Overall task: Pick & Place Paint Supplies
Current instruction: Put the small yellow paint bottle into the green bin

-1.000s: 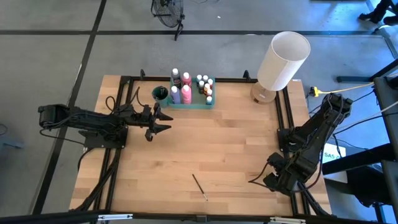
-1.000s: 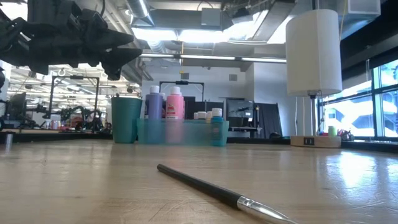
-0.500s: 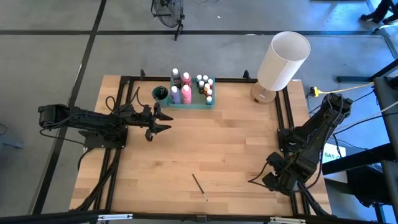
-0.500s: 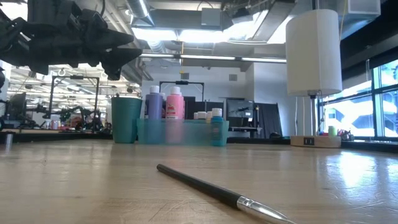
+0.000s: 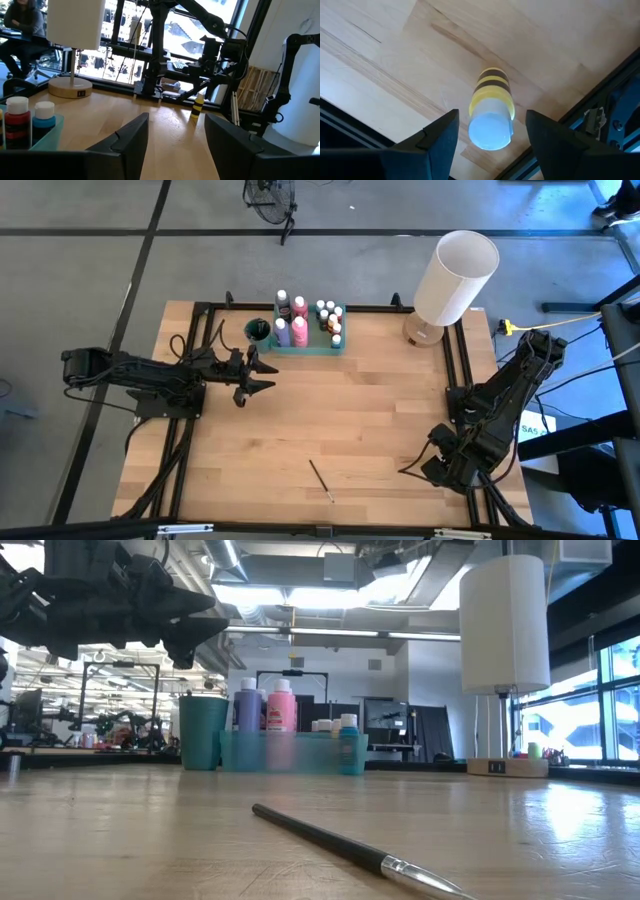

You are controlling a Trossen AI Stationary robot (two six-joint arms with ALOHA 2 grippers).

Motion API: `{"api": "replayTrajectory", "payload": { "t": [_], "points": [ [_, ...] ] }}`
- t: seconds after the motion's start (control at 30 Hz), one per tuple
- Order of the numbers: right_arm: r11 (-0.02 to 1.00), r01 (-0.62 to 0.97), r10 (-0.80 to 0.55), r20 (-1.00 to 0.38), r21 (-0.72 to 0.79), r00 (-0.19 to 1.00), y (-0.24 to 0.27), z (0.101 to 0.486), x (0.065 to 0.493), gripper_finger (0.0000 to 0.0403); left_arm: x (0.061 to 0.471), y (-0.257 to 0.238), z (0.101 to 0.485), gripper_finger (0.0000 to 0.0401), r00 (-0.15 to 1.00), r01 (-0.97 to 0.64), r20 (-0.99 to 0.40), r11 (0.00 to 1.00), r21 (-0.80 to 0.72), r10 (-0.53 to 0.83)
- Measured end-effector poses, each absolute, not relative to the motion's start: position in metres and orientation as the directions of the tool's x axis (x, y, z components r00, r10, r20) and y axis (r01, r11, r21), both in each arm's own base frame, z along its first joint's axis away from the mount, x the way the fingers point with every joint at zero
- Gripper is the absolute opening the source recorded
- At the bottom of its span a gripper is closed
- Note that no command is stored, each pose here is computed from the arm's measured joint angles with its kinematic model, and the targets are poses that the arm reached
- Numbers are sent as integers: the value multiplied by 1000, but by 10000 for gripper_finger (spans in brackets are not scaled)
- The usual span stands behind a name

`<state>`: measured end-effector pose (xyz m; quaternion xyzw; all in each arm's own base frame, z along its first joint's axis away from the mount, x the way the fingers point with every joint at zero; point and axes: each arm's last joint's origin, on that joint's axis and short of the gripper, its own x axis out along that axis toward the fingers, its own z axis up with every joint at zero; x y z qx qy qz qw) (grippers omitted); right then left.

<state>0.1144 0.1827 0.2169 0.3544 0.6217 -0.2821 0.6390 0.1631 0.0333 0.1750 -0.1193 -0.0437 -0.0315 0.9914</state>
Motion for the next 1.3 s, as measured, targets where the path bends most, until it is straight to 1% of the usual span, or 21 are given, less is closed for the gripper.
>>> {"api": "replayTrajectory", "payload": {
  "t": [0.43, 0.8, 0.93, 1.07, 1.17, 1.3],
  "points": [
    [594, 801, 58, -997, 79, 55, 182, 215, 114, 183, 163, 33, 175, 189, 994, 73, 94, 970, -234, -52],
    [592, 803, 50, -997, 70, 50, 183, 213, 115, 179, 163, 33, 175, 188, 994, 73, 94, 970, -234, -52],
    [546, 835, 35, -998, 61, 50, 182, 213, 114, 179, 163, 33, 175, 187, 994, 73, 94, 970, -234, -52],
    [543, 837, 34, -998, 61, 50, 182, 213, 114, 175, 163, 33, 175, 189, 994, 72, 94, 970, -234, -51],
    [546, 836, 35, -998, 61, 51, 182, 213, 114, 157, 163, 33, 175, 188, 994, 73, 94, 970, -234, -52],
    [546, 835, 38, -998, 63, 50, 182, 213, 114, 119, 163, 33, 175, 187, 994, 73, 94, 970, -234, -52]
  ]
}}
